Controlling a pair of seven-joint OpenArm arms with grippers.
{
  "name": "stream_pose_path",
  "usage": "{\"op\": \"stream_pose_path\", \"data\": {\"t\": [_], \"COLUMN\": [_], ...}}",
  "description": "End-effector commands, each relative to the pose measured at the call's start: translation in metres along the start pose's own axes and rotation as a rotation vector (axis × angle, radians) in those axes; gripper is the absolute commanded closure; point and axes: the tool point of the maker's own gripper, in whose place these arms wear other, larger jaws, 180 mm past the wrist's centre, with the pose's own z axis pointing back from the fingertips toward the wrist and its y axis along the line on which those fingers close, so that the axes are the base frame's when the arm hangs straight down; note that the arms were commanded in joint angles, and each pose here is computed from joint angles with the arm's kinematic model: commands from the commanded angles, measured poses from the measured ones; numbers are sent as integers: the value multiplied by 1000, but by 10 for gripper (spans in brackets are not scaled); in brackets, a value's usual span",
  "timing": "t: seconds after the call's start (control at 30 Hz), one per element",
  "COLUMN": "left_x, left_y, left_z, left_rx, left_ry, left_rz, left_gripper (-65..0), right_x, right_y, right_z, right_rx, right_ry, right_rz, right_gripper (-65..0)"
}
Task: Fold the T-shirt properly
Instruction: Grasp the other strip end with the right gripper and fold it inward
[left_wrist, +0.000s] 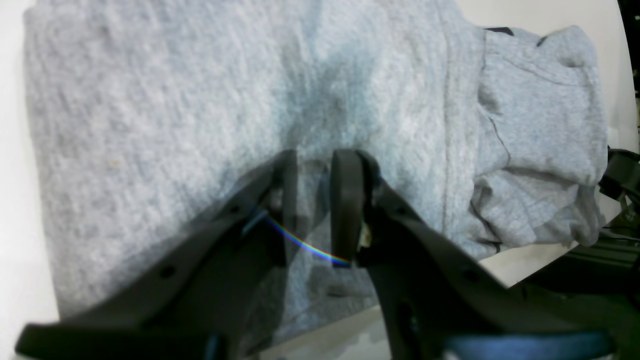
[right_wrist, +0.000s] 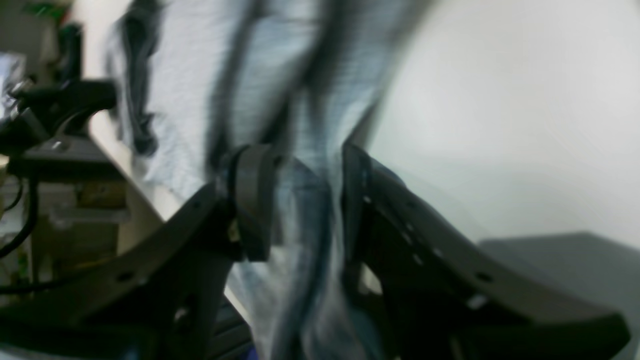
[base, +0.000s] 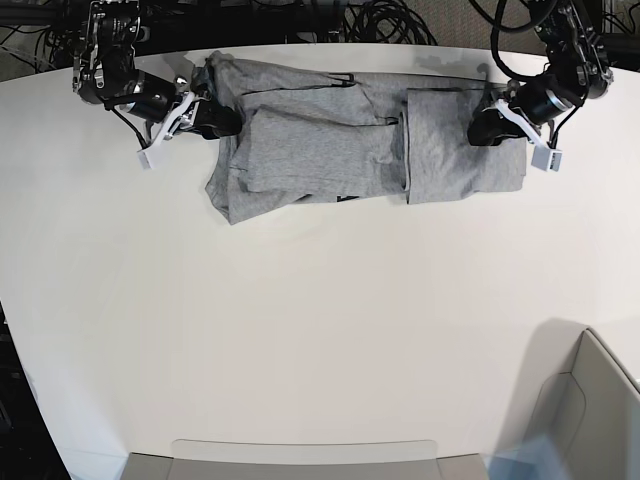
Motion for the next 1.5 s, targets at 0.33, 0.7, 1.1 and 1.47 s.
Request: {"op": "stream_pose_path", "data": {"t": [0.33, 0.7, 1.1, 1.47], "left_x": [11, 10, 10, 10], "left_y": [-3, -3, -3, -3], "left_z": [3, 3, 3, 3], "left_rx": [-10, -10, -10, -10], "left_ry": [-32, -30, -30, -30], "left_rz": [-25, -25, -25, -25], "left_gripper": [-118, -118, -118, -118], "right_x": [9, 2, 0, 13], "right_y": [46, 59, 63, 63], "right_z": [-33, -37, -34, -18], "right_rx": [153, 174, 176, 129], "right_ry": [-13, -12, -17, -32], "right_rz": [61, 59, 70, 221], "right_gripper": [-222, -222, -223, -355]}}
